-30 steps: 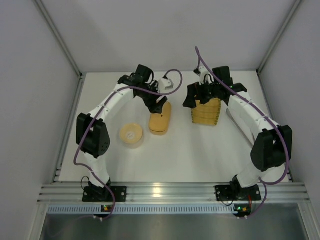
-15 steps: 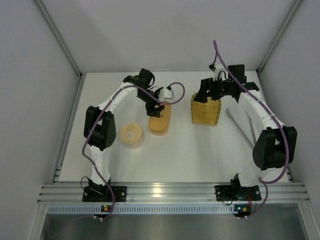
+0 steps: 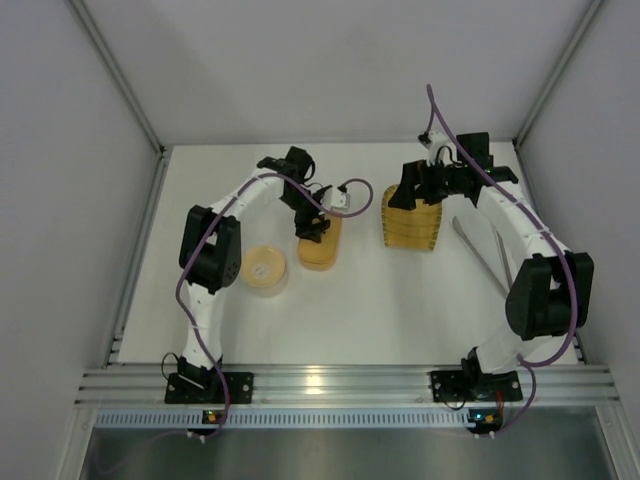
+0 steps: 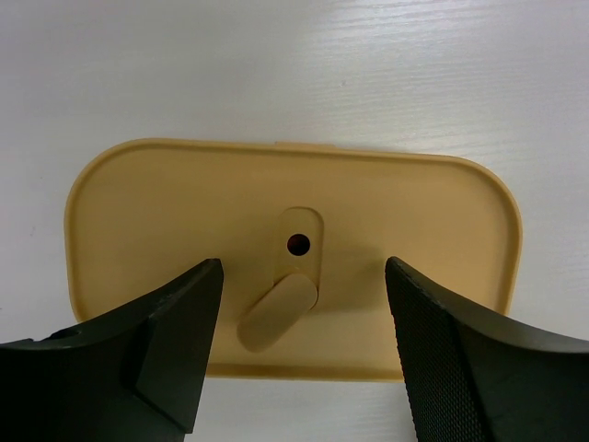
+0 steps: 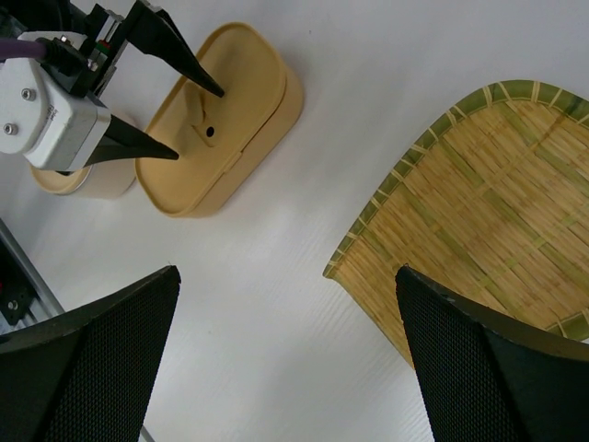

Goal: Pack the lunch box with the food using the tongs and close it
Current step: Close the box lid on the packing box.

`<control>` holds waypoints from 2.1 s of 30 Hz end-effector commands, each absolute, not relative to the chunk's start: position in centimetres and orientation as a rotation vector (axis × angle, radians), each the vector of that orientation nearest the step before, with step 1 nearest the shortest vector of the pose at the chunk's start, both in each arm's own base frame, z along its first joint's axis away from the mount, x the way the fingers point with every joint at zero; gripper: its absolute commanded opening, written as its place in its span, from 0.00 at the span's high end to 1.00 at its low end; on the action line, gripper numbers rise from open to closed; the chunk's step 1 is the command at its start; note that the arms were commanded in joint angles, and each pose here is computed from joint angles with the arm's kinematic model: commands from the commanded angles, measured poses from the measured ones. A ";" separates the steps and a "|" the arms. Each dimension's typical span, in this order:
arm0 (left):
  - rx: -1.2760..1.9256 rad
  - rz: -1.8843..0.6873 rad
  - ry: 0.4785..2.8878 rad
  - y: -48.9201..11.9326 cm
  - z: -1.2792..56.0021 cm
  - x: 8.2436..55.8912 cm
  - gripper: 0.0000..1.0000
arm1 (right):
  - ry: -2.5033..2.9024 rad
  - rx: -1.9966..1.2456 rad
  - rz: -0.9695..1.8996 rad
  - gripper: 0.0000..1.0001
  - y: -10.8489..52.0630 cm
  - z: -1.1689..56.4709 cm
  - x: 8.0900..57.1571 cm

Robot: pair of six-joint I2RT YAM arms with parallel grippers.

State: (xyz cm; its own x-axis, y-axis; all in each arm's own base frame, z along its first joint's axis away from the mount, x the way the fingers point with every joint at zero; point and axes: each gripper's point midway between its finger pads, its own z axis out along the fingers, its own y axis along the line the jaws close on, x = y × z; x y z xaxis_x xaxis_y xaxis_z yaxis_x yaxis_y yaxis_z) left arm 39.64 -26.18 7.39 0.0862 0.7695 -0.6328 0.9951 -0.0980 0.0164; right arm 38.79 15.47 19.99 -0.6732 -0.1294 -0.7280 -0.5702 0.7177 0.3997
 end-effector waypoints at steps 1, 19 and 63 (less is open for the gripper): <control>2.044 -0.750 1.789 -24.8 4.1 36.5 0.24 | 2.167 -0.566 0.822 0.01 15.3 21.5 38.8; 2.088 -0.896 1.861 -24.2 3.2 32.8 0.25 | 2.181 -0.591 0.890 0.01 16.0 20.5 38.4; 1.970 -0.795 1.767 -24.8 6.4 32.7 0.26 | 2.360 -0.624 0.890 0.48 33.5 8.7 45.2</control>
State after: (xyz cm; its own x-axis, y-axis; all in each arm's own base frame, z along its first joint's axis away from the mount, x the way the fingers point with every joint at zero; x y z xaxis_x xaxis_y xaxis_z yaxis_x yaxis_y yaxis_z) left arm 33.66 -25.60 6.57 0.0852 0.7526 -0.6529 0.9844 -0.1649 -0.0616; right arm 45.18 32.77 9.55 -0.7664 -0.1734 -0.6186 -0.5570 0.6592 0.5052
